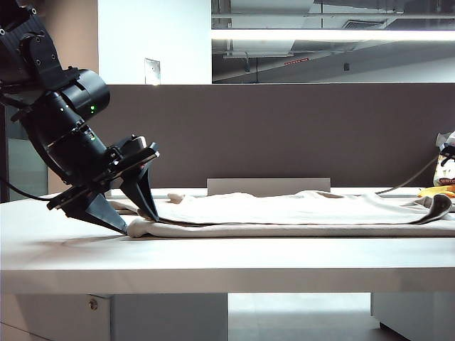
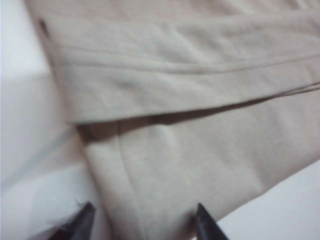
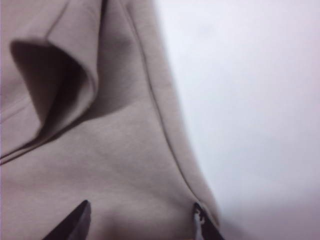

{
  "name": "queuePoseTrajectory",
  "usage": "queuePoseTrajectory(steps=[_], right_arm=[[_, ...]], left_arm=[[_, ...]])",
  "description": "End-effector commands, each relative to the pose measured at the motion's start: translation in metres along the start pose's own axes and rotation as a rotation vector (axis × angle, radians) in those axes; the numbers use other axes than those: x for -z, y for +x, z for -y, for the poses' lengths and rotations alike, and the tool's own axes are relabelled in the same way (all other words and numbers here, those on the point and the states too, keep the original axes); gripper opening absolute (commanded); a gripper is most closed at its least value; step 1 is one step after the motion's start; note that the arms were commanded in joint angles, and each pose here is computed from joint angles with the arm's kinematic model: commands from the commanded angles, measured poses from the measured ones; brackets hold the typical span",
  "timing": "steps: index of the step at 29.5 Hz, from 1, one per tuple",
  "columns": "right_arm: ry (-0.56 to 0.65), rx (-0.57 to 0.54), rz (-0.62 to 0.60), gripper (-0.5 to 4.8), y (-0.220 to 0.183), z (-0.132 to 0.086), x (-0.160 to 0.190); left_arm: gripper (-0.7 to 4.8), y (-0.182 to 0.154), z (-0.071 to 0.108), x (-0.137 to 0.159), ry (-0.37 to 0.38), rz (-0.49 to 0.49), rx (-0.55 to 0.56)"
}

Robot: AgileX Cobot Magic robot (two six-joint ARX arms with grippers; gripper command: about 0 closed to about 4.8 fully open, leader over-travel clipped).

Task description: Fold the bottom side of the T-shirt horizontally towards the center, about one-third of the way, then fold the sleeve back towards the center, creating a straight line along the edge of the T-shirt, and finally fold the bottom of the T-shirt up towards the top, creating a neat rectangle.

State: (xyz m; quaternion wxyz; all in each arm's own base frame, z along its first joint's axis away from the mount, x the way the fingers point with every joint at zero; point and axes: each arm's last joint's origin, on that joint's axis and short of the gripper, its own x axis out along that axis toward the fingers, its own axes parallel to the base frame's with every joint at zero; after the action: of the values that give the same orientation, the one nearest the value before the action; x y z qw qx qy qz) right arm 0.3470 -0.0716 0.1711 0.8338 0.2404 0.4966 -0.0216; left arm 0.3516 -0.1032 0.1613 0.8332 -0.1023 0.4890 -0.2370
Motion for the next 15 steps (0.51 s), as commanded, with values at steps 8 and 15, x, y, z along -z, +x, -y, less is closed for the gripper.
queuePoseTrajectory(steps=[8, 15], right_arm=[[0.002, -0.176, 0.025, 3.06, -0.01, -0.01, -0.014], [-0.055, -0.017, 0.022, 3.11, -0.023, -0.014, -0.025]], left_arm=[[2.68, 0.002, -0.002, 0.006, -0.012, -0.043, -0.025], [2.69, 0.002, -0.002, 0.007, -0.013, -0.053, -0.027]])
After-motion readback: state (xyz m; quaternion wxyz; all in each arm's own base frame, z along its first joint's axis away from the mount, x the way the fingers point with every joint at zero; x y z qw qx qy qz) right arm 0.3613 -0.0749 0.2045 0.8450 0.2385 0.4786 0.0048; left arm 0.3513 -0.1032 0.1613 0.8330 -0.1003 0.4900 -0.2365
